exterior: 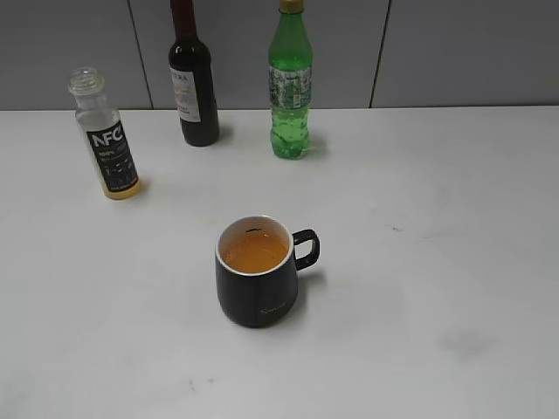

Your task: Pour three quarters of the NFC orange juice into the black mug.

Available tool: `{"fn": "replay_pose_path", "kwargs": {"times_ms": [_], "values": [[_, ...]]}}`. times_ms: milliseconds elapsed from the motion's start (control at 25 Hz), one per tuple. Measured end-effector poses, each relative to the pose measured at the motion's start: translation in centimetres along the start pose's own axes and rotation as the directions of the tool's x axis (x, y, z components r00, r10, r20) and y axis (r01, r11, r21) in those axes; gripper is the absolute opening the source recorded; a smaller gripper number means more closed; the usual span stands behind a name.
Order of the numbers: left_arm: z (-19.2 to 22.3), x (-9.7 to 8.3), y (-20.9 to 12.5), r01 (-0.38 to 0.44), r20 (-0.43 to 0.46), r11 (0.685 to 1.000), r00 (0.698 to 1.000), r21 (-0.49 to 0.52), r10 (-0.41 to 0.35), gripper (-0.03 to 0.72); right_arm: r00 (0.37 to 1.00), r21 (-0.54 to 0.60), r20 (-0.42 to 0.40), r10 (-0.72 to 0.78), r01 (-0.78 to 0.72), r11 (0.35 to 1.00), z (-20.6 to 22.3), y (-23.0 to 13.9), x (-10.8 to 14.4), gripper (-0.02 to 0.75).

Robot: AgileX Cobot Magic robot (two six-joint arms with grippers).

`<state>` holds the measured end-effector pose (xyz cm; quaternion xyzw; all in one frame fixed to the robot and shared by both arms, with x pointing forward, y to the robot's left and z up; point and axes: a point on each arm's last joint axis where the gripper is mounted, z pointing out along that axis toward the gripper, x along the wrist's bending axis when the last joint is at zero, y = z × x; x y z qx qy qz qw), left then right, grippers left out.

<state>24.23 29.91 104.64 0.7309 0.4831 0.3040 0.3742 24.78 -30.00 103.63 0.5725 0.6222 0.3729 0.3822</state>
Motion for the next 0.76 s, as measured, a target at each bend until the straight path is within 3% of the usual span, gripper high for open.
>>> {"fn": "replay_pose_path", "kwargs": {"times_ms": [160, 480, 760], "values": [[-0.28, -0.02, -0.16, 0.01, -0.02, 1.0, 1.0, -0.021, -0.011, 0.578, 1.0, 0.0, 0.0, 0.0, 0.0, 1.0, 0.0, 0.0, 0.0, 0.564], [-0.73, -0.16, -0.44, 0.11, -0.199, 0.993, 0.973, -0.051, -0.118, 0.575, 1.0, 0.0, -0.001, 0.001, -0.001, 1.0, 0.0, 0.0, 0.01, 0.564], [-0.73, -0.18, -0.44, 0.126, -0.226, 0.991, 0.965, -0.051, -0.135, 0.566, 1.0, 0.0, -0.001, 0.001, -0.001, 1.0, 0.0, 0.0, 0.01, 0.564]]}}
